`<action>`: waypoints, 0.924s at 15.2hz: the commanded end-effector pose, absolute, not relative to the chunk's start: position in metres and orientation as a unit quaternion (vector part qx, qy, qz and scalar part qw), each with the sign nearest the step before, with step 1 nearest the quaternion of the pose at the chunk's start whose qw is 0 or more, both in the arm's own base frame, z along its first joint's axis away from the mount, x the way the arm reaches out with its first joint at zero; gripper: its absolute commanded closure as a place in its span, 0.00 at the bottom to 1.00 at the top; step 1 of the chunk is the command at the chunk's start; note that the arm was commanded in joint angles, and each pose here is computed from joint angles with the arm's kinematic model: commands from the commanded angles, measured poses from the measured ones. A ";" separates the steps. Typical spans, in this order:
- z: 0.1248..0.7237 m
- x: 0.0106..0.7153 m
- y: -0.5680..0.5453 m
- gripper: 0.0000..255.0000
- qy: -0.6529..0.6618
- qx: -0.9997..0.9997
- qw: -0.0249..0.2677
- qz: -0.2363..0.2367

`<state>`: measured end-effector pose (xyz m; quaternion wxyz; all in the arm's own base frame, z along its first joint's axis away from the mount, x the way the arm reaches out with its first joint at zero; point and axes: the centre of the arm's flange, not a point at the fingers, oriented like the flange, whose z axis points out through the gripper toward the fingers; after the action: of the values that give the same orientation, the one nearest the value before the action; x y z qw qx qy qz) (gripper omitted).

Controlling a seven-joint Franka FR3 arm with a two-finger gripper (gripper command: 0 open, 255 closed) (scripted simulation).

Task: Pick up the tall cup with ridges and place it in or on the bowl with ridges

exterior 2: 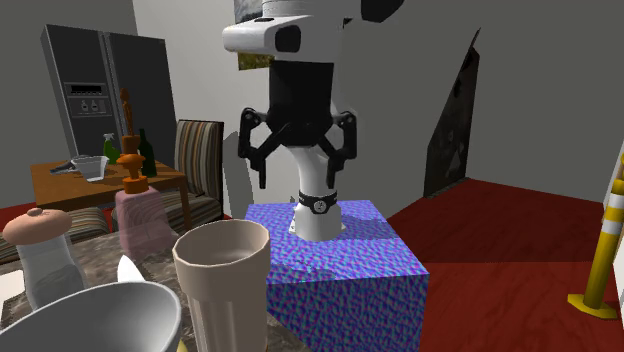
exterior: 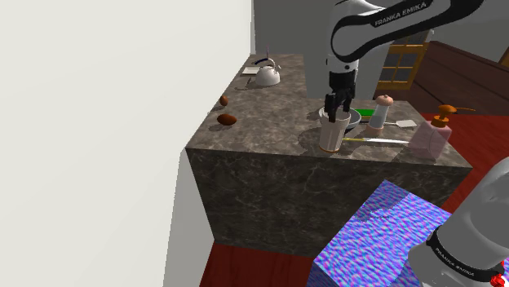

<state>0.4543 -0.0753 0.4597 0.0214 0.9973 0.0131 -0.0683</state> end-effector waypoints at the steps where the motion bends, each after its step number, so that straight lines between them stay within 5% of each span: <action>1: 0.448 0.476 -0.087 0.00 0.012 0.997 0.024 -0.066; 14: 0.385 0.512 -0.117 0.00 0.009 0.998 0.027 -0.062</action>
<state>0.5121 -0.1167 0.3887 0.0273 0.9977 0.0091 -0.0620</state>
